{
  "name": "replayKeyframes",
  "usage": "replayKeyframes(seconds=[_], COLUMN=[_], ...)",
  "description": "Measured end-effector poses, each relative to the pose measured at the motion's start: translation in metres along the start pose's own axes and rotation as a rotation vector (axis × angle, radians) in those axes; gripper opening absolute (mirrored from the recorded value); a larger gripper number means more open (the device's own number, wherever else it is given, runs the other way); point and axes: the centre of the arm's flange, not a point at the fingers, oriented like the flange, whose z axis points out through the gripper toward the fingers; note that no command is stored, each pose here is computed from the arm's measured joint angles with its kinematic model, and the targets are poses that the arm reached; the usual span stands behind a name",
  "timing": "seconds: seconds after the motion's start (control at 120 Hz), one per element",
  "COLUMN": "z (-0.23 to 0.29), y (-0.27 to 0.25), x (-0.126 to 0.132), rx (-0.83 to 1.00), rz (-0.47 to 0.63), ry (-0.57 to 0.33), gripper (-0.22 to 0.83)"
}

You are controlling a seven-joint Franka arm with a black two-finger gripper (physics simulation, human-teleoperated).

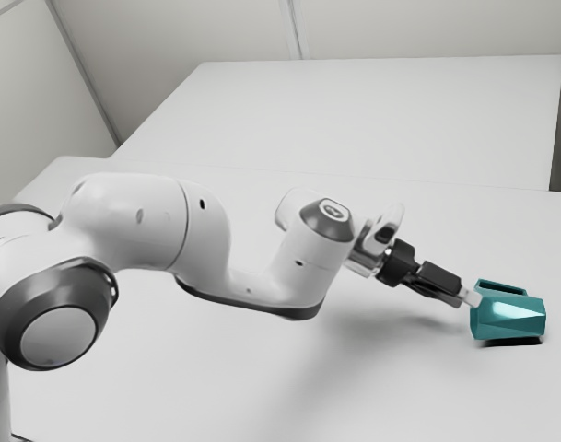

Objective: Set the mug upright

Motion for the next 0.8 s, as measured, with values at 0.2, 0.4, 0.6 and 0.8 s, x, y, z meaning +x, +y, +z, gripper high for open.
replayKeyframes(seconds=[0.2, 0.4, 0.6, 0.8], z=[0.018, 0.031, 0.044, 0.057], y=[-0.003, -0.007, -0.009, -0.012], x=[0.003, 0.003, 0.005, 0.009], rx=[-0.005, -0.007, -0.009, -0.012], rz=[0.023, 0.036, 0.049, 0.064], ry=[-0.011, -0.021, -0.028, -0.034], gripper=[0.59, 0.59, 0.59, 0.59])
